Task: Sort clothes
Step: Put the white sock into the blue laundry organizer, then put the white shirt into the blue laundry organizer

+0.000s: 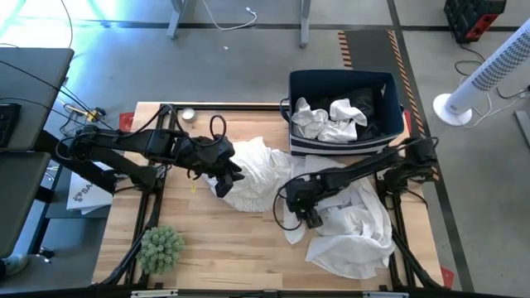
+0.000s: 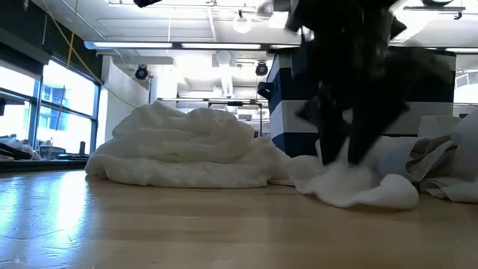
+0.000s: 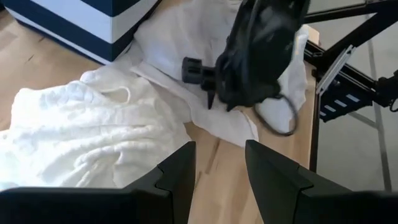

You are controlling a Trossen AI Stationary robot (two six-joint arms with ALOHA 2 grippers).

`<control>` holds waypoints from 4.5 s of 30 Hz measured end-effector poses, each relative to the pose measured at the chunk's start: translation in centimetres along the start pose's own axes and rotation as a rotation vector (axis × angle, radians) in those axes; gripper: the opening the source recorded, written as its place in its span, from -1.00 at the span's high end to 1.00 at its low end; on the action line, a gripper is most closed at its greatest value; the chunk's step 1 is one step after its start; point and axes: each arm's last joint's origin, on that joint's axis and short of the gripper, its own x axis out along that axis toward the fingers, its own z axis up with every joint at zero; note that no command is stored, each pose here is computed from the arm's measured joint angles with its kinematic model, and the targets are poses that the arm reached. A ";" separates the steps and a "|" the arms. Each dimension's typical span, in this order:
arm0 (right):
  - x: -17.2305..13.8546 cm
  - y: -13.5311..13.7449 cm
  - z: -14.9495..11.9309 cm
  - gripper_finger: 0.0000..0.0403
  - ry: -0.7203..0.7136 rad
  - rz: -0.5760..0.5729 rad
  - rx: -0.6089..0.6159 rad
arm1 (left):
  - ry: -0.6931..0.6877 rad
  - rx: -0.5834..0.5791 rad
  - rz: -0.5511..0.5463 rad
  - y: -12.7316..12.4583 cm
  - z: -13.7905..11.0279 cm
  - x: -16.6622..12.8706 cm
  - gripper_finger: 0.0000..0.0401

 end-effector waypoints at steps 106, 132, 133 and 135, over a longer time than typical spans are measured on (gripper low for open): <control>-28.8 -14.0 -16.5 0.18 -0.361 -0.650 1.239 | -0.157 -0.185 0.303 2.1 1.5 3.3 0.32; -22.4 5.7 -6.4 -0.02 -0.255 0.262 0.444 | -0.113 0.066 0.312 2.1 1.5 3.4 0.32; -21.1 5.9 -6.3 -0.02 -0.215 0.249 0.420 | -0.112 0.066 0.311 2.1 1.5 3.4 0.32; -18.6 6.2 -6.2 -0.03 -0.133 0.212 0.370 | -0.108 0.065 0.305 2.0 1.5 3.4 0.32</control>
